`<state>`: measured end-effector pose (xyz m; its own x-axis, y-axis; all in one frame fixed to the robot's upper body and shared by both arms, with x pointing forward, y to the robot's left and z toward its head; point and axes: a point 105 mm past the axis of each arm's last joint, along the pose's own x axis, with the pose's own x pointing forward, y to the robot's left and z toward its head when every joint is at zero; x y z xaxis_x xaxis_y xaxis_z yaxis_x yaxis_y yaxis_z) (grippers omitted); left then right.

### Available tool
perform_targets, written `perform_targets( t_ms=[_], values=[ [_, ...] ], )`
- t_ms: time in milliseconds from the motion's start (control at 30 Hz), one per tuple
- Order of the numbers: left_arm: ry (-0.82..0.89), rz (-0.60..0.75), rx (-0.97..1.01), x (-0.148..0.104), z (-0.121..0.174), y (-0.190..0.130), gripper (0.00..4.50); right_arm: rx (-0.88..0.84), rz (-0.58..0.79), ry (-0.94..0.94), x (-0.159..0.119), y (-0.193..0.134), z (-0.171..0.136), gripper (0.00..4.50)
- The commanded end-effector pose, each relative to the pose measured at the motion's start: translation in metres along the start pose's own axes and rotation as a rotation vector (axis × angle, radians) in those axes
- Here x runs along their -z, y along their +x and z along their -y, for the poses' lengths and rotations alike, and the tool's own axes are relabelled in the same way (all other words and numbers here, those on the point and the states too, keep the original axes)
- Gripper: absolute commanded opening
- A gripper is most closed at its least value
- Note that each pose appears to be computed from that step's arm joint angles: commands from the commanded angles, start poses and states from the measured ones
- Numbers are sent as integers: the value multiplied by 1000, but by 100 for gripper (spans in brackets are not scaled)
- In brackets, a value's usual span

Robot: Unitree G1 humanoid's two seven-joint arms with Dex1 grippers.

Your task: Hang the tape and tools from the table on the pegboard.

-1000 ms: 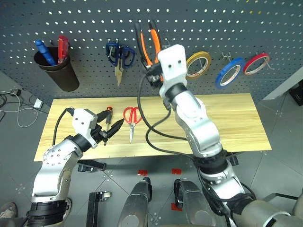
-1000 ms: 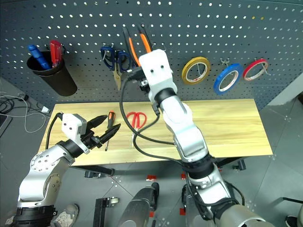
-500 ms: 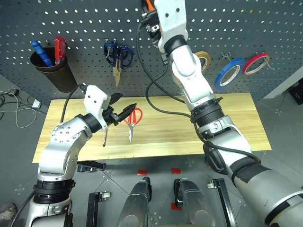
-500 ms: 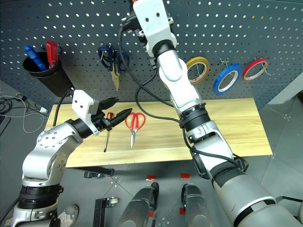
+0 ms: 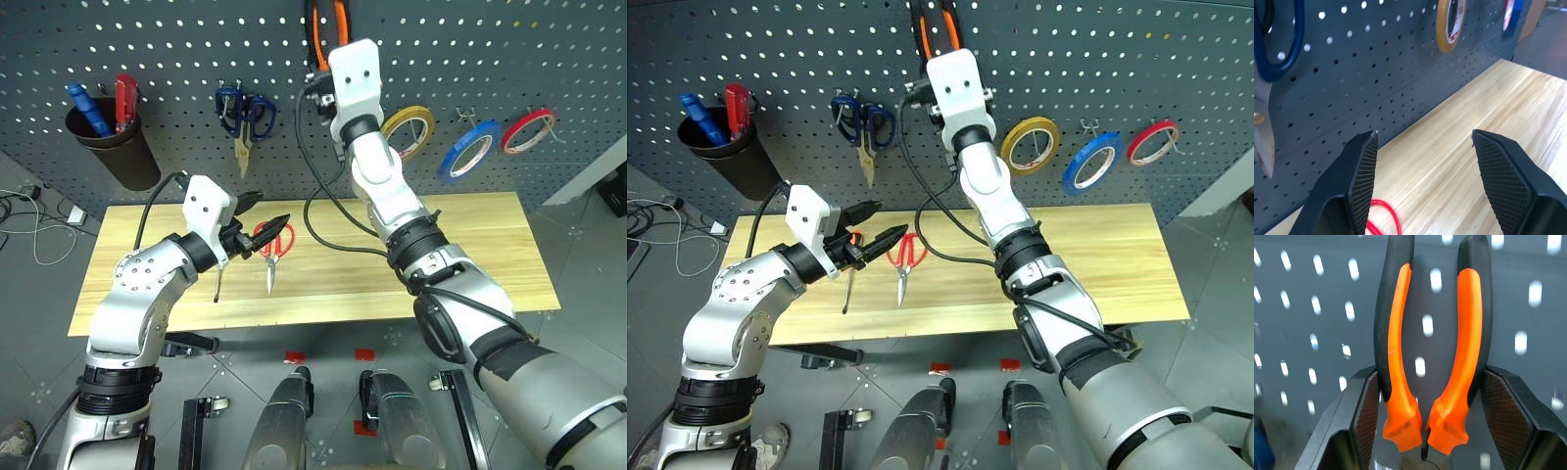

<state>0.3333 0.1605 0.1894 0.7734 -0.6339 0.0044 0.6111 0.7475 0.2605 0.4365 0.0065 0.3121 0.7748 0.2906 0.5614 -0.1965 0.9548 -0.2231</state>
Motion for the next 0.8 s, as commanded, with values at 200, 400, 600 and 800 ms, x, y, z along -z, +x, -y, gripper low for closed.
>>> perform_targets(
  t_ms=[200,400,600,800],
  values=[
    [30,-7,-21,11,2,5,322,56,-126,100,23,-10,8,311],
    [8,-44,-71,26,-1,8,404,32,-210,135,33,-23,8,450],
    [-43,-175,-139,59,6,2,444,-84,-306,201,35,-73,1,450],
    [-133,-416,-280,113,10,-10,444,-576,-507,382,27,-172,-47,450]
  ],
)
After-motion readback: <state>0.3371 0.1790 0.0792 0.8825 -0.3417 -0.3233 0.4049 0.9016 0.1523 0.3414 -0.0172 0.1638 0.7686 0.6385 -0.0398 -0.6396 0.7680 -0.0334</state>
